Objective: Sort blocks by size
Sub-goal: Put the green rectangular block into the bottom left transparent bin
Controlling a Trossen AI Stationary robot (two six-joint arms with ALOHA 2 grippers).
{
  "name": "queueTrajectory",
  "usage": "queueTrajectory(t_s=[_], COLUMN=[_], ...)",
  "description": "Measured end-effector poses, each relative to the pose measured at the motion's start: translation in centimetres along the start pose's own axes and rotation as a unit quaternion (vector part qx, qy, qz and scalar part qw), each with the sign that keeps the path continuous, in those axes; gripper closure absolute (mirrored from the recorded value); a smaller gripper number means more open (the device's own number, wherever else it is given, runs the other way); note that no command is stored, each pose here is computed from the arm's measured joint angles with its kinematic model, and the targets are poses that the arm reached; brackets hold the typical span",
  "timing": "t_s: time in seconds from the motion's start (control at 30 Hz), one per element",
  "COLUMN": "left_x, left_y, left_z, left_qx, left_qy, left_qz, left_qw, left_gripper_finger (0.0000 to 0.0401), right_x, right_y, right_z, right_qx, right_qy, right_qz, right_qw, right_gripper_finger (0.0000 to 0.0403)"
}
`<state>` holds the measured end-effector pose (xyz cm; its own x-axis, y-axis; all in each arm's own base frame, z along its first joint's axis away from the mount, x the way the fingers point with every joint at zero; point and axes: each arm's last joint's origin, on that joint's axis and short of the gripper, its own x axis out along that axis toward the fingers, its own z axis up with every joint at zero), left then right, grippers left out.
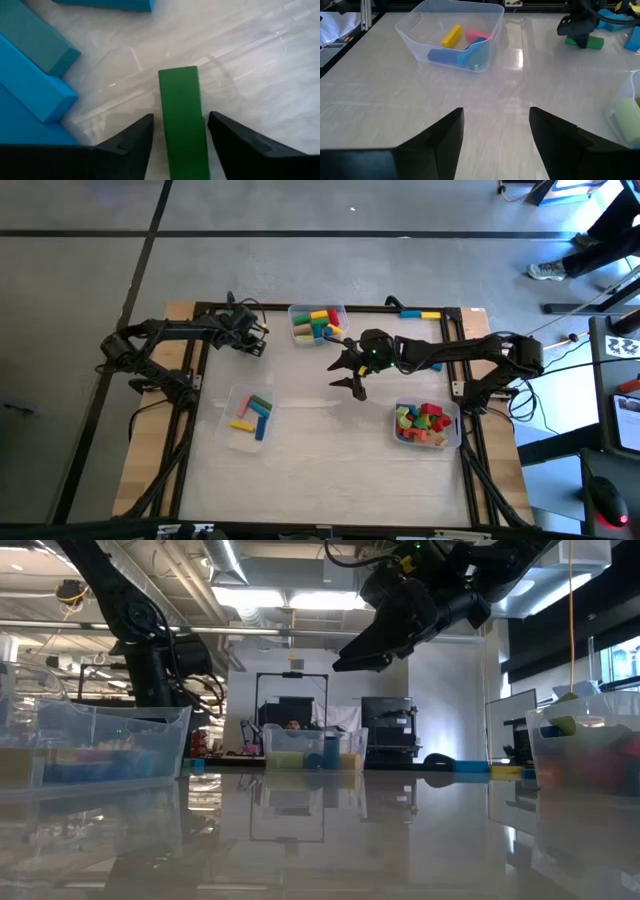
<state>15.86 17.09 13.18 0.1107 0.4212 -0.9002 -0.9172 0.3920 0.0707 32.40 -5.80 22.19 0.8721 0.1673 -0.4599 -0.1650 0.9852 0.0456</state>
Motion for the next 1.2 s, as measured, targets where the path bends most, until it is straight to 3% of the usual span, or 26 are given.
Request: queueTrajectory(t_s=[0.27,0.43,0.73,1.2], left_x=[0.0,-0.9,-5.3,-13.4], left_y=[0.0,-0.6,-2.4,-5.3], left_z=[0.0,-0.2,0.0,-3.8], left_qx=[0.009,0.029,0.041,0.088], left_qy=[-0.002,-0.002,-0.035,-0.054], left_qz=[-0.003,-0.012,-0.05,-0.157], left_qw=[1.0,1.0,0.997,0.982], left_gripper_finger=[0.0302,0.0302,0.0298,0.0296], right_x=[0.0,0.0,0.0,0.0], right_y=[-0.1,-0.1,-0.1,-0.3], right_z=[-0.1,-0.2,-0.3,-0.3], right_qx=[0.029,0.032,0.033,0.029], right_qy=[0.008,0.013,0.015,0.018], right_qz=[-0.017,-0.017,-0.018,-0.039], right_qw=[0.999,0.999,0.999,0.999], right_gripper_finger=[0.0178,0.0178,0.0178,0.0178])
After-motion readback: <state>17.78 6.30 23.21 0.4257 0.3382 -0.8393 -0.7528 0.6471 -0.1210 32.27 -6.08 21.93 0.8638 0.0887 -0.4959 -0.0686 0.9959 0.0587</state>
